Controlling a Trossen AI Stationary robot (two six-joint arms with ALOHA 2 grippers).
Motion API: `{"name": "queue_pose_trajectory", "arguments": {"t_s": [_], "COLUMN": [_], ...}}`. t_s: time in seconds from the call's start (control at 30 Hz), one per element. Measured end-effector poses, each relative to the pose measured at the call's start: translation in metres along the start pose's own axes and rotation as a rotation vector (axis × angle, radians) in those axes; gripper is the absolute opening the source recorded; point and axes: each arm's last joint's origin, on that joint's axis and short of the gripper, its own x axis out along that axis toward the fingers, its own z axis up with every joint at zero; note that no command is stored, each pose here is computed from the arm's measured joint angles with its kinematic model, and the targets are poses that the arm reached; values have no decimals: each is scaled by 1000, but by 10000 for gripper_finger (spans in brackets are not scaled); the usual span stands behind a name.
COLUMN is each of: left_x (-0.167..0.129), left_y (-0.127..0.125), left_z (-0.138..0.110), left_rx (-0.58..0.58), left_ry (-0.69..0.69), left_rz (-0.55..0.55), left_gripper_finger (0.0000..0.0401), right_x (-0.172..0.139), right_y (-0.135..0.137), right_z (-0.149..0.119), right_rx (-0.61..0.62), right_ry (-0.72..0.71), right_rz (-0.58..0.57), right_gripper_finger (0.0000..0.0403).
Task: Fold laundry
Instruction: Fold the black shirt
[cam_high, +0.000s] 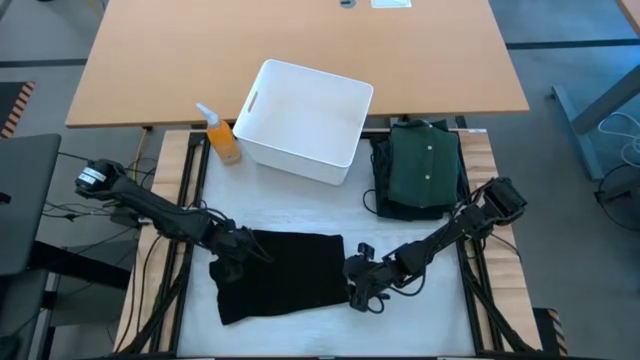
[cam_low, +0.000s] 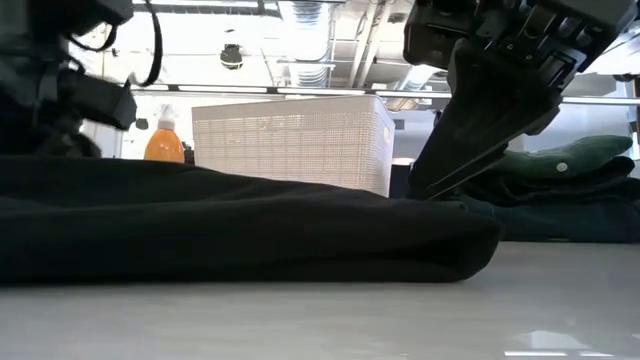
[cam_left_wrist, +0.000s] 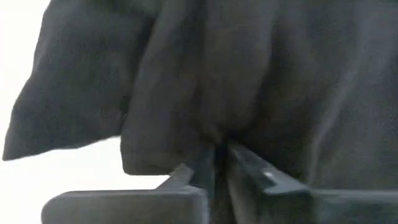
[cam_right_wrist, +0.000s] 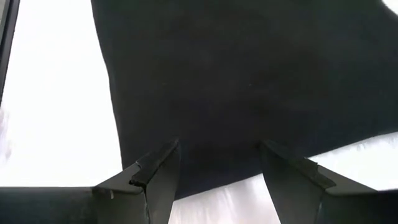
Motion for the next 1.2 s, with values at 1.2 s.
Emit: {"name": "queue_pose_trajectory", "arguments": {"t_s": [1.2], "left_x": [-35], "left_y": [39], "left_z": [61], "left_rx": [133], "left_ry": [291], "left_rz": [485], "left_gripper_finger": [68], "right_x": [-2], "right_y": [-18], "right_z": [-1], "right_rx": [562], "right_ry": [-266], "right_rz": [-330], "right_gripper_finger": [244]}}
